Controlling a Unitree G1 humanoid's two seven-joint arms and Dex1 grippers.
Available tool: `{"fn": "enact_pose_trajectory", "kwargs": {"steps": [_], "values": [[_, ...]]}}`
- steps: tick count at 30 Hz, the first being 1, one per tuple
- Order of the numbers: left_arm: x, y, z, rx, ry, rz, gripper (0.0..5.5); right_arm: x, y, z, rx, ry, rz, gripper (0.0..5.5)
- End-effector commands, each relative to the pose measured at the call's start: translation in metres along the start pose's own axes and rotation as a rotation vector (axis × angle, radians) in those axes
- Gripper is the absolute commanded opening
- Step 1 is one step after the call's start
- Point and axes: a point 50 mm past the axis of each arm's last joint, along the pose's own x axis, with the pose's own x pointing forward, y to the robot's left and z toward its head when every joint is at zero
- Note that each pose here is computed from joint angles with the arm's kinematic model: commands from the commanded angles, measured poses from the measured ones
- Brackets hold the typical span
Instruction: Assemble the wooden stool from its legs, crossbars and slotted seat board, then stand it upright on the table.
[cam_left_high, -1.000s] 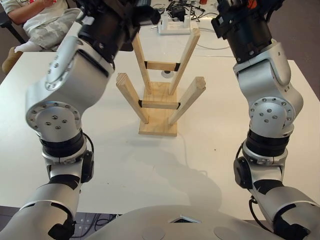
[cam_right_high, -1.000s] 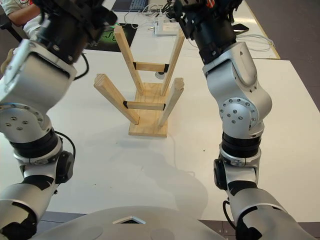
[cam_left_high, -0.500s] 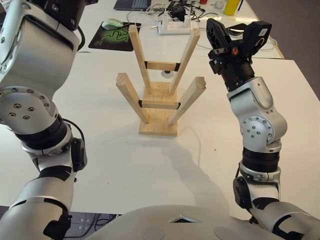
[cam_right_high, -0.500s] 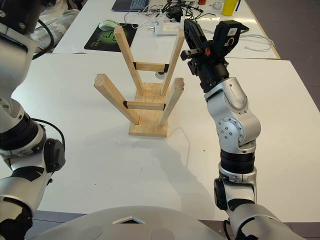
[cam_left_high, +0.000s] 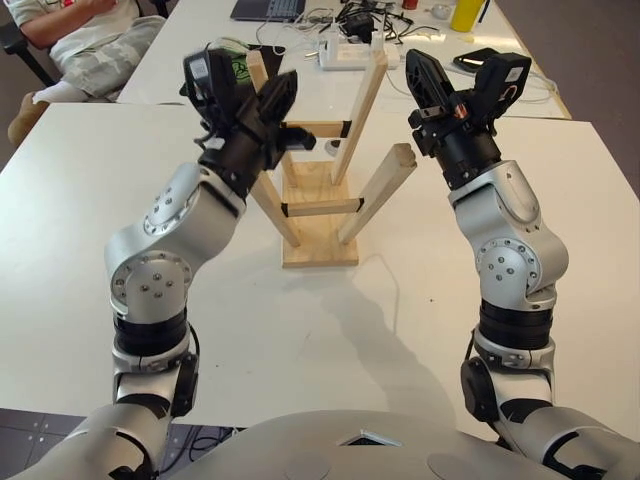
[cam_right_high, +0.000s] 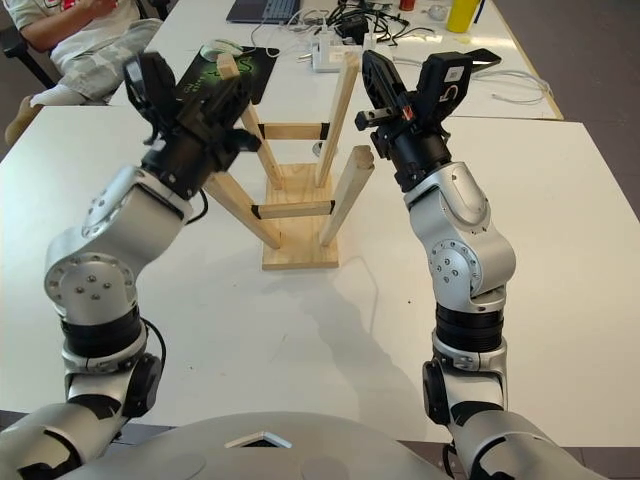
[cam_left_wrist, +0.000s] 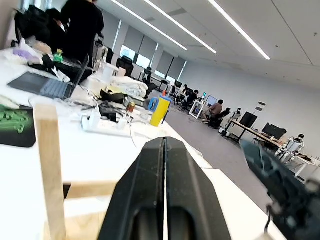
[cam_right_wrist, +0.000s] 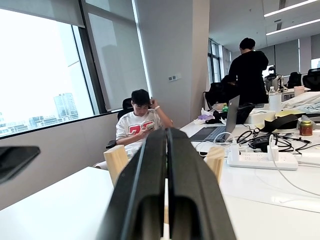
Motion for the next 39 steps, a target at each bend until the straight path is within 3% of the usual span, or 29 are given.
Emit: {"fn": "enact_pose_trajectory", "kwargs": {"steps": [1,7,9,11,16,19,22,27,32,35,39], "values": [[0.007,-0.025,0.08,0.161,-0.272,-0.115,0.0,-0.004,0.0,-0.001,-0.004,0.001,-0.022,0.01],[0.001,-0.034,0.126,0.237,-0.363,-0.135,0.0,-0.005,-0.005,0.002,-0.018,-0.019,-0.048,0.01],[0.004,-0.027,0.115,0.212,-0.312,-0.115,0.0,-0.005,-0.005,0.003,-0.02,-0.023,-0.05,0.01],[0.008,-0.012,0.087,0.142,-0.211,-0.069,0.0,-0.003,-0.005,0.002,-0.019,-0.023,-0.043,0.01],[-0.008,0.022,-0.061,-0.081,0.27,0.075,0.0,0.0,-0.004,0.003,-0.011,-0.024,-0.043,0.01],[-0.017,0.025,-0.085,-0.104,0.33,0.1,0.0,-0.001,-0.005,0.003,-0.002,-0.024,-0.055,0.01],[-0.014,0.02,-0.079,-0.092,0.289,0.078,0.0,-0.001,-0.005,0.003,-0.001,-0.024,-0.061,0.01],[0.014,0.0,0.011,0.067,-0.04,-0.028,0.0,-0.004,-0.004,0.0,0.012,-0.016,-0.077,0.01],[0.014,-0.015,0.062,0.13,-0.203,-0.081,0.0,-0.001,-0.002,0.006,0.005,-0.045,-0.056,0.01],[0.009,-0.011,0.072,0.155,-0.229,-0.057,0.0,0.009,0.005,0.029,-0.027,-0.13,0.026,0.01],[0.0,0.015,0.052,0.145,-0.167,0.051,0.0,0.032,0.018,0.09,-0.09,-0.316,0.183,0.01]]}}
